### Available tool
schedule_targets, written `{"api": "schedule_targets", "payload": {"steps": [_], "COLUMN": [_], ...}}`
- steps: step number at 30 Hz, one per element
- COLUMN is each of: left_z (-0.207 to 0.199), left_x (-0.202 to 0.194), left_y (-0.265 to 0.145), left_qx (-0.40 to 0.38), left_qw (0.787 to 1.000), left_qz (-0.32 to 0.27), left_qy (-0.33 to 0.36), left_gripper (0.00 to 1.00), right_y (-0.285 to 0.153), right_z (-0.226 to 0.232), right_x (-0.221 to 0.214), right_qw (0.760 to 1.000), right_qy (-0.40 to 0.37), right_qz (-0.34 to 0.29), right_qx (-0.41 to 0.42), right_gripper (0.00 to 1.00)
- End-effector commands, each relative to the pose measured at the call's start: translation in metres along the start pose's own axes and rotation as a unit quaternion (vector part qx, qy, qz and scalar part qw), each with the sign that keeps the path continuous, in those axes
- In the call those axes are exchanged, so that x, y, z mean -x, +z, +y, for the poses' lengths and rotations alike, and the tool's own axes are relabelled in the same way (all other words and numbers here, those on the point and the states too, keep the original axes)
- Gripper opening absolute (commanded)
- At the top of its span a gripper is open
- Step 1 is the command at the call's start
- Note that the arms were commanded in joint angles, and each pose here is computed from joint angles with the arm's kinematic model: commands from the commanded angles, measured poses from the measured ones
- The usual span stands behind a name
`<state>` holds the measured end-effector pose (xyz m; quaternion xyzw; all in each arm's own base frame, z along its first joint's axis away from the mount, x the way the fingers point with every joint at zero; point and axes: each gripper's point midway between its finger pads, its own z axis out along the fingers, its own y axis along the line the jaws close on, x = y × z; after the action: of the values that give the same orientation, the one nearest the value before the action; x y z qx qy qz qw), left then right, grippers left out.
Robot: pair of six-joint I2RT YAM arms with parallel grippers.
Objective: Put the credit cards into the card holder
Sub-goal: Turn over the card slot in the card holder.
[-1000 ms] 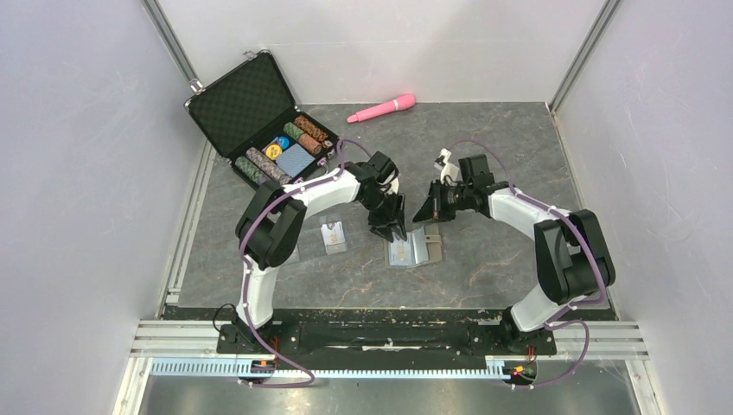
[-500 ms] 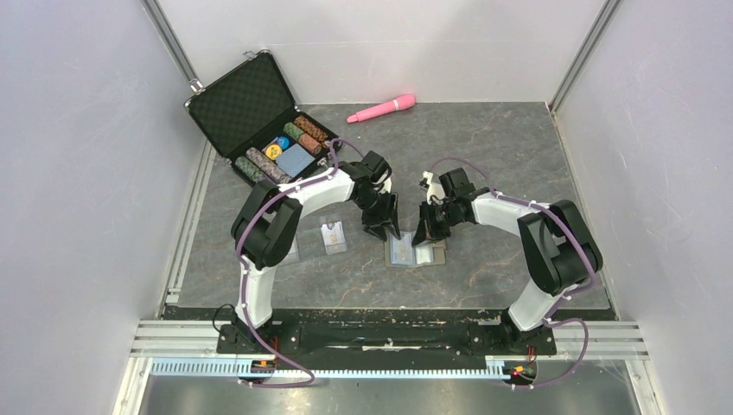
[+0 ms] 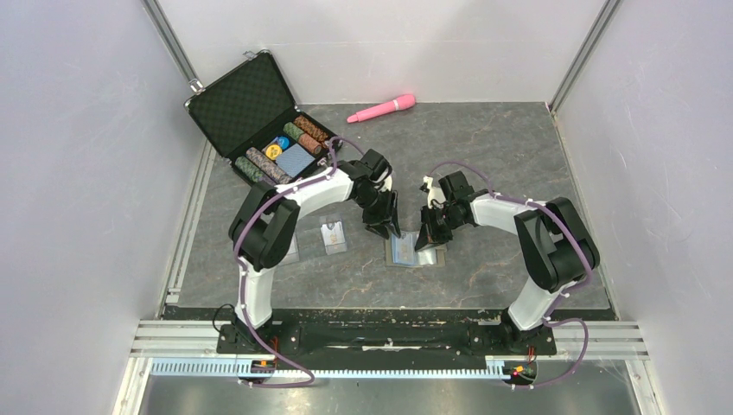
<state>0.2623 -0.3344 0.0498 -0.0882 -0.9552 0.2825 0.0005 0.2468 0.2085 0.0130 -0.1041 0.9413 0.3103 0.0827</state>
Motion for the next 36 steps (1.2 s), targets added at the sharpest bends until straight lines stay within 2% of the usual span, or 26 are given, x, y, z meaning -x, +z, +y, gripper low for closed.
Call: {"api": "schedule_targets", "payload": {"steps": [1, 5, 19, 36], "left_z": [-0.027, -0.036, -0.037, -0.02], "left_x": [0.017, 0.02, 0.011, 0.007], "left_y": [-0.035, -0.04, -0.014, -0.006], "left_qx": [-0.025, -0.042, -0.056, 0.003], "left_qw": [0.997, 0.995, 0.997, 0.998], "left_qz": [-0.061, -0.074, -0.037, -0.033], "left_qy": [0.046, 0.047, 0.038, 0.052], "left_gripper": [0.46, 0.46, 0.44, 0.46], "right_y": [0.01, 0.011, 0.01, 0.01], "right_z": [-0.014, -0.014, -0.014, -0.013], "right_x": [-0.014, -0.015, -0.016, -0.014], "right_qw": [1.0, 1.0, 1.0, 1.0], "right_qy": [-0.005, -0.005, -0.004, -0.005], "right_qz": [0.018, 0.019, 0.019, 0.018], "right_qx": [-0.021, -0.021, -0.021, -0.02], "right_gripper": [0.0, 0.0, 0.0, 0.0]}}
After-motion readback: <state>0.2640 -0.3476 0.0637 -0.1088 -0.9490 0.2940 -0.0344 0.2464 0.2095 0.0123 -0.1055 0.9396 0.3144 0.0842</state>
